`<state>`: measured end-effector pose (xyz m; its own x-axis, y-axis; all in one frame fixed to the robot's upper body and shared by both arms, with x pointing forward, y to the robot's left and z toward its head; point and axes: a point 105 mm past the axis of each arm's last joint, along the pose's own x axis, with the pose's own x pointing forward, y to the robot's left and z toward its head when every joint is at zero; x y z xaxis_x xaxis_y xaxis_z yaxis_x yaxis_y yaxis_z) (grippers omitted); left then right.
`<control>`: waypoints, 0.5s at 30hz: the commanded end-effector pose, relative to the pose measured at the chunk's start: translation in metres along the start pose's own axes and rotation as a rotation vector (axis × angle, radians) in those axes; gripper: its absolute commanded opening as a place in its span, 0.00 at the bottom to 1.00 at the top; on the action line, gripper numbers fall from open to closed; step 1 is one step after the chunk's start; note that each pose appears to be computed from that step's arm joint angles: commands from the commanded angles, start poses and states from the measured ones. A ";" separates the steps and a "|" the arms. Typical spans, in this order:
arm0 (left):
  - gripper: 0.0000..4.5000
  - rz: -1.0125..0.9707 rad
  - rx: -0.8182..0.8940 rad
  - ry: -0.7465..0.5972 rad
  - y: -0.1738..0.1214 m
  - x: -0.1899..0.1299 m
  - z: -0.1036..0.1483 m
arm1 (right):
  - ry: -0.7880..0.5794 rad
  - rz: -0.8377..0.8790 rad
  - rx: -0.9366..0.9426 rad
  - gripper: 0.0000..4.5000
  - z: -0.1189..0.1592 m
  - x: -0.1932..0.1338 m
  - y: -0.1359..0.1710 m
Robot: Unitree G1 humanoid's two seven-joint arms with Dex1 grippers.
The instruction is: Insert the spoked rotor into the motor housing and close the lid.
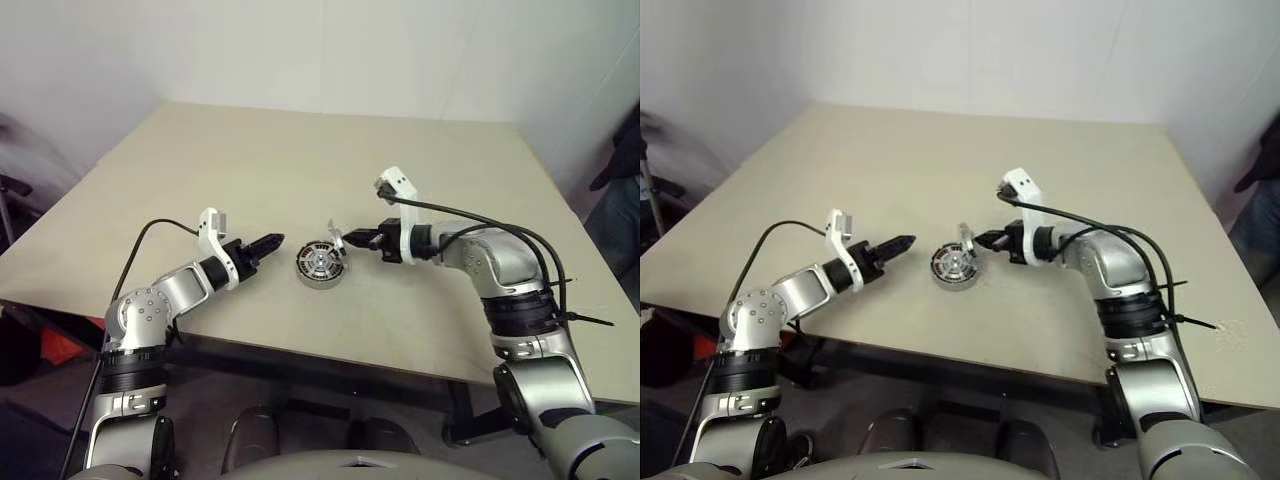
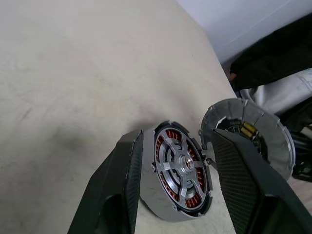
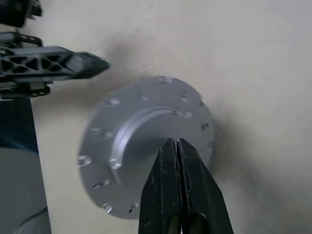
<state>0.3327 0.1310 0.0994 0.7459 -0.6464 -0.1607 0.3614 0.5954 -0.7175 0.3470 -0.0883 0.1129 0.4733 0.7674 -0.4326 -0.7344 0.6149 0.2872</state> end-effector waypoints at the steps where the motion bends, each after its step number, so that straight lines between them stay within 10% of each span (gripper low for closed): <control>1: 0.52 0.007 0.054 -0.064 -0.004 -0.008 0.023 | -0.005 0.055 0.036 0.00 -0.007 0.015 0.010; 15: 0.52 0.020 0.071 -0.052 -0.004 -0.008 0.026 | -0.085 0.052 0.052 0.00 -0.019 0.031 0.004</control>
<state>0.3375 0.1506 0.1059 0.7837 -0.5960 -0.1749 0.3337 0.6415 -0.6907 0.3455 -0.0615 0.0783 0.4473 0.8120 -0.3748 -0.7288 0.5739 0.3735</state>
